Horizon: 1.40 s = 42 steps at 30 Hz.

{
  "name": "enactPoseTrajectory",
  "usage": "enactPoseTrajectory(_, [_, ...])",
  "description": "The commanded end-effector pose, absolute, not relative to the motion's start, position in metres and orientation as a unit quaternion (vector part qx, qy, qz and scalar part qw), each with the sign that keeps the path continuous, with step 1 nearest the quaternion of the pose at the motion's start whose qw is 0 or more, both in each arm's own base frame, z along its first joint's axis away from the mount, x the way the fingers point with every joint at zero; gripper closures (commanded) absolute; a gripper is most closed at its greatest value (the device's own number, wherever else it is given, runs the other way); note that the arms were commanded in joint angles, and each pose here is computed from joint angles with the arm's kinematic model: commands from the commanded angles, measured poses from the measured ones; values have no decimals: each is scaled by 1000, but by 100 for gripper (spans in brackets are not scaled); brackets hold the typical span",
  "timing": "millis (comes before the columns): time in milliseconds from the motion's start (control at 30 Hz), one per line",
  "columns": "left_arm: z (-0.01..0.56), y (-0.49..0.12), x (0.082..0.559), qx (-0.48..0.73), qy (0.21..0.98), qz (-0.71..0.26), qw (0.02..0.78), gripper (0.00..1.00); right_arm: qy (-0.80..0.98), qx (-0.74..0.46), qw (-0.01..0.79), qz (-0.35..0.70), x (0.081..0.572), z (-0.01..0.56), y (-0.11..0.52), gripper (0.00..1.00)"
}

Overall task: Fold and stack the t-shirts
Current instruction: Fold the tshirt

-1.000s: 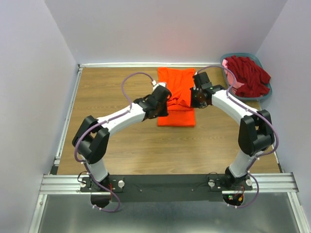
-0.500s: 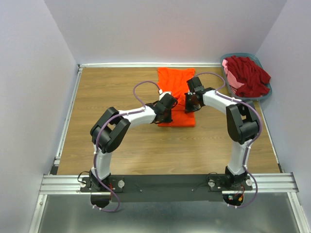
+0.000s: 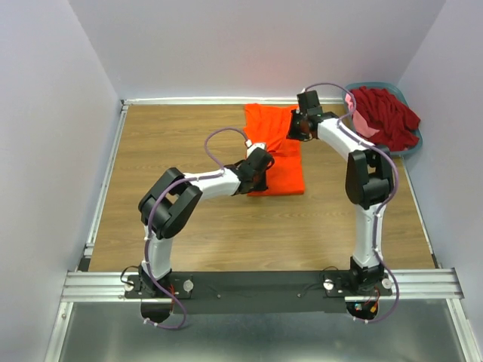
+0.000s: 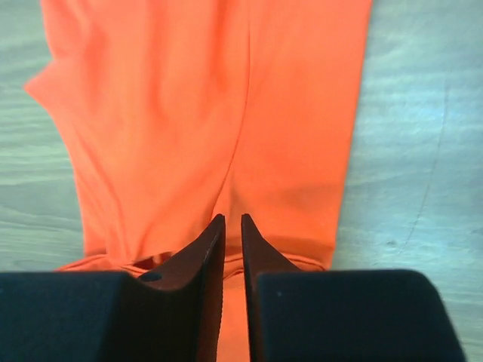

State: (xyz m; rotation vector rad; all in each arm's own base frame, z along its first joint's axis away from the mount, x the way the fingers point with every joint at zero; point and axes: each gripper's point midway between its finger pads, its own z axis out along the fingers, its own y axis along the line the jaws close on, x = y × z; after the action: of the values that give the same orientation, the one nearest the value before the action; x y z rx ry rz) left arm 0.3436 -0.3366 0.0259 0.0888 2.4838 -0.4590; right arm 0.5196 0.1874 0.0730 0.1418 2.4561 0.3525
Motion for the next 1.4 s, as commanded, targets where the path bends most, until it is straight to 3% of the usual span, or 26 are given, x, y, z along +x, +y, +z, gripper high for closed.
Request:
enactPoseTrajectory(0, [-13, -312, 295, 54, 960, -136, 238, 75, 921, 35, 342, 182, 519, 112, 201, 77])
enactPoseTrajectory(167, [-9, -307, 243, 63, 963, -167, 200, 75, 934, 33, 265, 238, 430, 99, 202, 73])
enactPoseTrajectory(200, [-14, -305, 236, 69, 965, -163, 194, 75, 927, 30, 282, 244, 430, 117, 202, 73])
enactPoseTrajectory(400, [82, -311, 262, 49, 929, -217, 294, 56, 912, 8, 254, 322, 362, 121, 209, 74])
enactPoseTrajectory(533, [121, -302, 302, 37, 904, -264, 335, 53, 886, -17, 275, 372, 355, 138, 213, 76])
enactPoseTrajectory(733, [110, -313, 336, 79, 876, -335, 337, 75, 857, -19, 264, 441, 358, 124, 208, 90])
enactPoseTrajectory(867, [79, -316, 350, 91, 880, -330, 330, 81, 854, -3, 256, 453, 369, 95, 204, 95])
enactPoseTrajectory(1000, [55, -307, 366, 79, 888, -316, 325, 82, 867, 23, 224, 444, 373, 50, 195, 96])
enactPoseTrajectory(1200, [42, -301, 383, 73, 890, -308, 327, 82, 856, 60, 233, 458, 382, 31, 173, 98])
enactPoseTrajectory(1367, [88, -298, 382, 76, 868, -326, 366, 70, 852, 58, 230, 467, 374, 38, 172, 98])
